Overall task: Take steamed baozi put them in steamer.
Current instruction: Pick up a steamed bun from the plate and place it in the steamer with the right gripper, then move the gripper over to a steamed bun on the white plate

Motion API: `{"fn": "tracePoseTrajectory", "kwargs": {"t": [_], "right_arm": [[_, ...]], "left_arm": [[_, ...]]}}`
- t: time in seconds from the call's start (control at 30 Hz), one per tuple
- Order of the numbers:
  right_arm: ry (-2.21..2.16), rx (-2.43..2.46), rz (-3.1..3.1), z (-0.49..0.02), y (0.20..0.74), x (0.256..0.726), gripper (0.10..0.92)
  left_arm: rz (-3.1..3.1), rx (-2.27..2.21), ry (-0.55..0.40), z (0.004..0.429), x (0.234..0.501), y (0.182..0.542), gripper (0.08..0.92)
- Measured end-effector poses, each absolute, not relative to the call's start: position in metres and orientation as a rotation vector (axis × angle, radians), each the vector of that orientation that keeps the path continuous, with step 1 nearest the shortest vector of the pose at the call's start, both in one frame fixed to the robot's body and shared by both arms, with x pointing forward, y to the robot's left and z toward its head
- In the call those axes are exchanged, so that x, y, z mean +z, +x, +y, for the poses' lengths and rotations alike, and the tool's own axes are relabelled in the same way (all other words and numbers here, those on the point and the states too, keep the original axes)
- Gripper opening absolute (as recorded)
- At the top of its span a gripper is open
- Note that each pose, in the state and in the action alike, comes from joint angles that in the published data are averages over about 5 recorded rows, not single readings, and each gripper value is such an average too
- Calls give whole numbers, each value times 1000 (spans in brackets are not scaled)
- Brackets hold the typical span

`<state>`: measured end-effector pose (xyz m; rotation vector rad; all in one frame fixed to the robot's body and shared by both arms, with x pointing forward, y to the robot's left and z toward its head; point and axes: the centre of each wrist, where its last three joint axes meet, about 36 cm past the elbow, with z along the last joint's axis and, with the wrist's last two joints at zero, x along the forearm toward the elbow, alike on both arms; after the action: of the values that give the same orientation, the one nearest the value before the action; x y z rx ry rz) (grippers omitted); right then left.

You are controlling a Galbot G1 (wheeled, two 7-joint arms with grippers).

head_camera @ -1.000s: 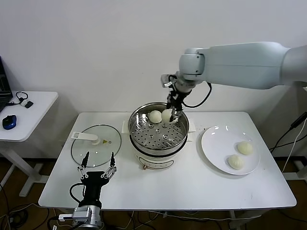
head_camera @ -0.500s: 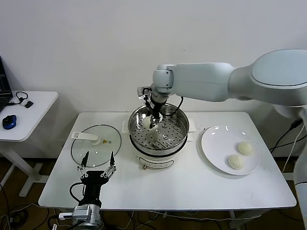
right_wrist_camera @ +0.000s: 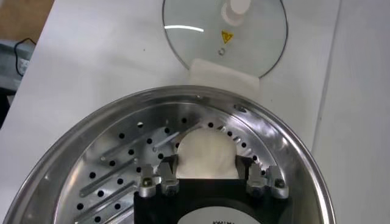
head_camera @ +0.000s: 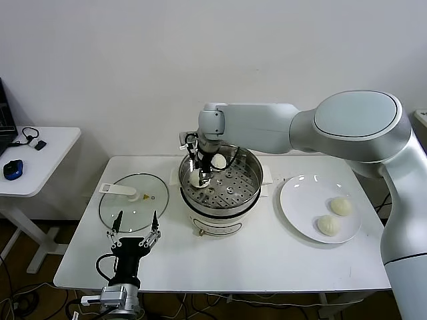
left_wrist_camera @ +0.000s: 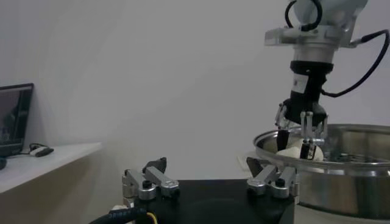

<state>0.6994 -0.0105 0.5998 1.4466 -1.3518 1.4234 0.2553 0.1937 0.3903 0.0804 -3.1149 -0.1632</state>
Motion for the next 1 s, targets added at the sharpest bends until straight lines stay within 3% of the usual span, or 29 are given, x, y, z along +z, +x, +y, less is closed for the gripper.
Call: {"fn": "tracePoseTrajectory", "kwargs": {"t": [0.17, 0.5, 1.0], "right_arm": [[1461, 1410, -1367, -9, 700, 600, 810], [1446, 1413, -1361, -34, 702, 629, 823], [1356, 1390, -1335, -177, 687, 682, 823]], "left_arm": [[-3117, -163, 80, 194, 391, 255, 823], [-3119, -170, 78, 193, 396, 252, 823], [-3115, -196, 60, 189, 393, 249, 823]]}}
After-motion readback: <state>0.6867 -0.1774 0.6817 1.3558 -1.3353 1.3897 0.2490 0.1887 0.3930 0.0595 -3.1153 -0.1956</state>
